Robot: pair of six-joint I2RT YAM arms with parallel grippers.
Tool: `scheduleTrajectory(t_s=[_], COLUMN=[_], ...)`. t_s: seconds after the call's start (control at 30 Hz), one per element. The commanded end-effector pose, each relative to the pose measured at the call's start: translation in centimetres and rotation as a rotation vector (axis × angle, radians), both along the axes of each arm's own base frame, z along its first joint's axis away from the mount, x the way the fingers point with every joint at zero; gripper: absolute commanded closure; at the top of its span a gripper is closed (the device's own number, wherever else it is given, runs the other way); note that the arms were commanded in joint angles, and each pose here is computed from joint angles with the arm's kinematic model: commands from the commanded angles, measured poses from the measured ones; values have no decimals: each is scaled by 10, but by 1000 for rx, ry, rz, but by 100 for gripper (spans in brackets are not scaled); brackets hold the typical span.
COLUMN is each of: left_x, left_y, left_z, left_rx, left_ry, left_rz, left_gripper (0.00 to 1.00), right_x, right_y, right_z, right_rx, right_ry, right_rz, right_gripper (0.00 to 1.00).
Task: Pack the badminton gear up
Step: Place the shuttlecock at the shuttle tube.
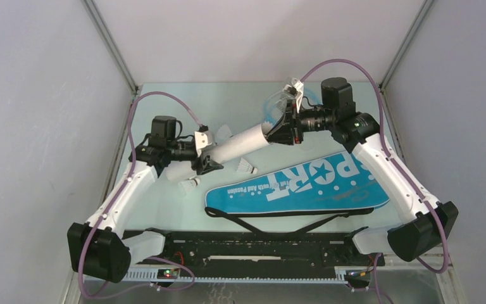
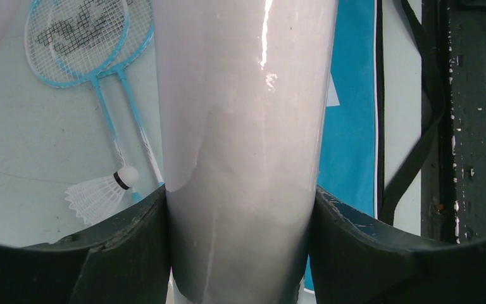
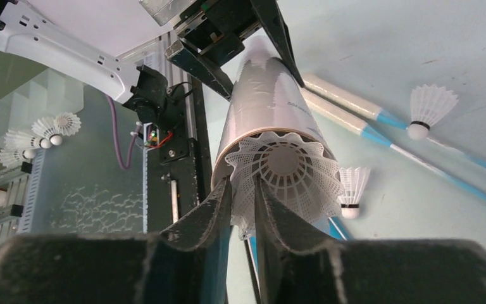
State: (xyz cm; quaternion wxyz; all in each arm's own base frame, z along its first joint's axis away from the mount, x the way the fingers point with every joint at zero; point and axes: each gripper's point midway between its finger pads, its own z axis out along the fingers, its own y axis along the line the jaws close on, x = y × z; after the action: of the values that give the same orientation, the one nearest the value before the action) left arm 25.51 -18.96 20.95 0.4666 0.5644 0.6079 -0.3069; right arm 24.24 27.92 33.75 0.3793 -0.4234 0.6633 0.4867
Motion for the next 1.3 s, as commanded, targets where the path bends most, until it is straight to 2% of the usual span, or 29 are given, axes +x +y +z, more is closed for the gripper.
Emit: scheduleTrajectory(t_s=[0.0,0.1,0.23,0.47,0.53,0.67,0.97,1.27], left_x=[-2,-3,-2,-2,-2,-3,-8,-8], left_y=[-5,-5,-5,-4,-4,-5,-9,-14], left_z=[14,14,14,13,13,15,26,30], left_rx=[-34,-33,-34,-30,-30,-41,-85,-129], left_ry=[-62,-63,-66,-62,-57,-47,-32,-5], left_rz=[-25,-25,-25,-21,-18,-22,-31,-29], left_gripper=[82,82,82,82,82,82,82,82], right_x=[-5,-3,-5,-19,-21,-20,-24,-36], right_y=[-2,-9,-17,-22,-22,-17,9,32], right_z=[15,22,31,39,37,23,-15,-26], right_rx=[40,47,56,60,41,-31,-166,-152], right_ry=[-38,-55,-78,-121,-146,-194,-231,-174], right_rz=[29,11,9,49,51,27,47,135], right_gripper=[66,56,49,17,11,9,13,16])
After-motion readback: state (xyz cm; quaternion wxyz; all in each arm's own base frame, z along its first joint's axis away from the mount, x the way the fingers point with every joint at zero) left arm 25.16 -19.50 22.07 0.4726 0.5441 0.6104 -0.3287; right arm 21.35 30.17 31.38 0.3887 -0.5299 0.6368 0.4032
